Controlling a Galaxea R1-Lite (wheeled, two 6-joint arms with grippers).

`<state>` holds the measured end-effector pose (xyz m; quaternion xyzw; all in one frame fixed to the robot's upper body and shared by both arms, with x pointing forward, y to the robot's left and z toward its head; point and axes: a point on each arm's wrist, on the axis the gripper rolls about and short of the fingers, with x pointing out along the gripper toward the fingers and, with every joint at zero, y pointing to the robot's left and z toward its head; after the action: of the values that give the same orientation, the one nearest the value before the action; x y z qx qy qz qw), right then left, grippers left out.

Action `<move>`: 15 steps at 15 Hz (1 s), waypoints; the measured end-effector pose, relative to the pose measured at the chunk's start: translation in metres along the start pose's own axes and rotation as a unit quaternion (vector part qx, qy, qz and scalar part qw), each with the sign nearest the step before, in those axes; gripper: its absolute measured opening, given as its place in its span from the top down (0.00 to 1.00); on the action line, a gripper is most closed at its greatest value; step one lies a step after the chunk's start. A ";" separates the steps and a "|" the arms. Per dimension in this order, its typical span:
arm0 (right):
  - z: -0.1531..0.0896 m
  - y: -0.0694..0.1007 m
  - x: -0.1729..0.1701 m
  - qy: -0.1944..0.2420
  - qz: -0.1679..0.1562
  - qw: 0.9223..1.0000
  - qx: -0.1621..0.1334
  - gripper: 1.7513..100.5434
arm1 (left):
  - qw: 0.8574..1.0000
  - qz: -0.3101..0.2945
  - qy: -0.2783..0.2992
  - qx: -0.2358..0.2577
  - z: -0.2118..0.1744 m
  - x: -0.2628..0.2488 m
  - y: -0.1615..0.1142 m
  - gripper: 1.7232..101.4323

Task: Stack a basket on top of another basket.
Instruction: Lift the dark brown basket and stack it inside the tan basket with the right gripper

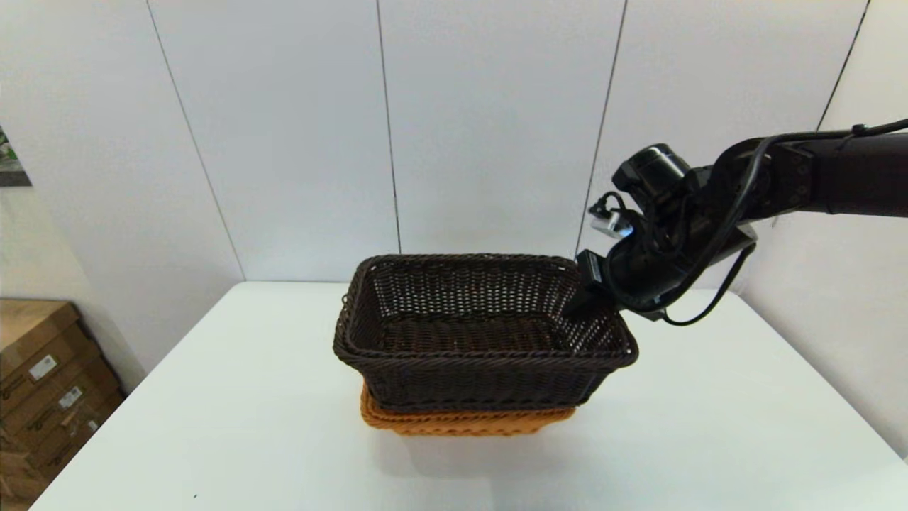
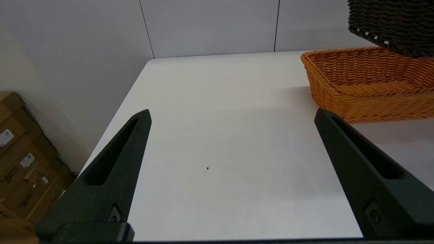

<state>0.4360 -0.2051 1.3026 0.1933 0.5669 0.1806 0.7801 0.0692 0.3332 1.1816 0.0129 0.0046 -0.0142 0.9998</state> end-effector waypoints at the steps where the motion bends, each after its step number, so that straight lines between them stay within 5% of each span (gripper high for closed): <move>1: -0.001 0.004 0.003 0.003 0.002 1.000 -0.002 0.86 | 1.000 0.000 0.000 0.000 0.000 0.000 0.000 0.04; 8: 0.000 0.025 0.020 0.011 0.012 1.000 -0.013 0.86 | 1.000 0.000 0.000 0.000 0.000 0.000 0.000 0.04; 15: 0.012 0.026 0.048 -0.006 -0.035 0.999 -0.017 0.86 | 1.000 0.000 0.000 0.000 0.000 0.000 0.000 0.04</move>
<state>0.4600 -0.1601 1.2802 0.1610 0.5655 0.1618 0.7925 0.0691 0.3332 1.1816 0.0126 0.0046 -0.0144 0.9998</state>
